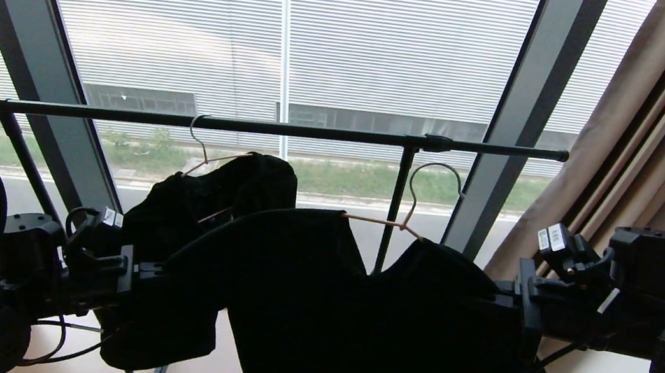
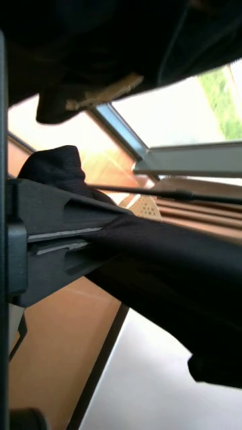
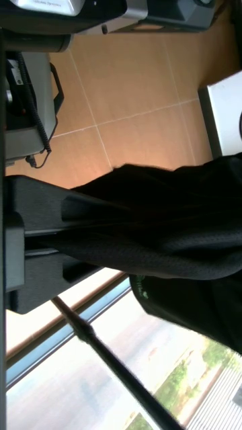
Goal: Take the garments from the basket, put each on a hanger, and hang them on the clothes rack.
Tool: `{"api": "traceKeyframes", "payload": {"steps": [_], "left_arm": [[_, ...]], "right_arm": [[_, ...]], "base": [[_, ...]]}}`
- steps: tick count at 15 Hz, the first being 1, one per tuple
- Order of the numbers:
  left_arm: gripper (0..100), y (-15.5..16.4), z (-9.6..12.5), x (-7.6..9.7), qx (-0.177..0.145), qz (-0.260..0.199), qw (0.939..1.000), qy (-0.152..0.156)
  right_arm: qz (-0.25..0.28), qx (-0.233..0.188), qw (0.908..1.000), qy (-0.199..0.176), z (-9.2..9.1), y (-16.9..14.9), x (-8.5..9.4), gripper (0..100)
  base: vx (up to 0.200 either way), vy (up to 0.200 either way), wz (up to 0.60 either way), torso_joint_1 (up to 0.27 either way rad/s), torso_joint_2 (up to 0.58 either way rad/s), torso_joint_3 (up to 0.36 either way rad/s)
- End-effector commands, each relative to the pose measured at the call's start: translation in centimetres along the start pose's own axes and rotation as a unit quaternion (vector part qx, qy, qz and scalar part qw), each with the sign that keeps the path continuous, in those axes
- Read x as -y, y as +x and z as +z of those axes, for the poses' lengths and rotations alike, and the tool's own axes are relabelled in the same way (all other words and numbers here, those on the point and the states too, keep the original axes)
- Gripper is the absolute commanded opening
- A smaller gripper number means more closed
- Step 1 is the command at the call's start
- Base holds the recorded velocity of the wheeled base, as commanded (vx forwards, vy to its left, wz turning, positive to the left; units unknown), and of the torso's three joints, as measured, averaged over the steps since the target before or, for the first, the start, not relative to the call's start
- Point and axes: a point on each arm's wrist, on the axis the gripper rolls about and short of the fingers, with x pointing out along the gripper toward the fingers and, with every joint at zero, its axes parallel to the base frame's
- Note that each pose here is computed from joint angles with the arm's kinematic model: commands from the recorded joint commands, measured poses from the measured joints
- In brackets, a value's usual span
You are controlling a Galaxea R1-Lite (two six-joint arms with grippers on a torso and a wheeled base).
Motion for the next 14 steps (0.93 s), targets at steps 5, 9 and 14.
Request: {"api": "traceKeyframes", "payload": {"steps": [5, 9, 14], "left_arm": [[0, -0.39, 0.08, -0.37, 0.002, 0.008, 1.0, 0.004], [0, -0.39, 0.04, -0.38, 0.002, 0.007, 1.0, 0.003], [100, -0.37, 0.13, -0.19, 0.002, 0.006, 1.0, 0.007]], "right_arm": [[-0.002, 0.008, 1.0, 0.003, -0.13, -0.84, 0.54, 0], [0.003, 0.013, 0.9999, -0.005, -0.2, -1.18, 0.73, 0], [0.003, 0.012, 0.9999, -0.004, -0.21, -1.15, 0.76, 0]], "base": [[0.0, 0.0, 0.0, 0.0, 0.0, 0.0], [0.0, 0.0, 0.0, 0.0, 0.0, 0.0], [0.0, 0.0, 0.0, 0.0, 0.0, 0.0]]}}
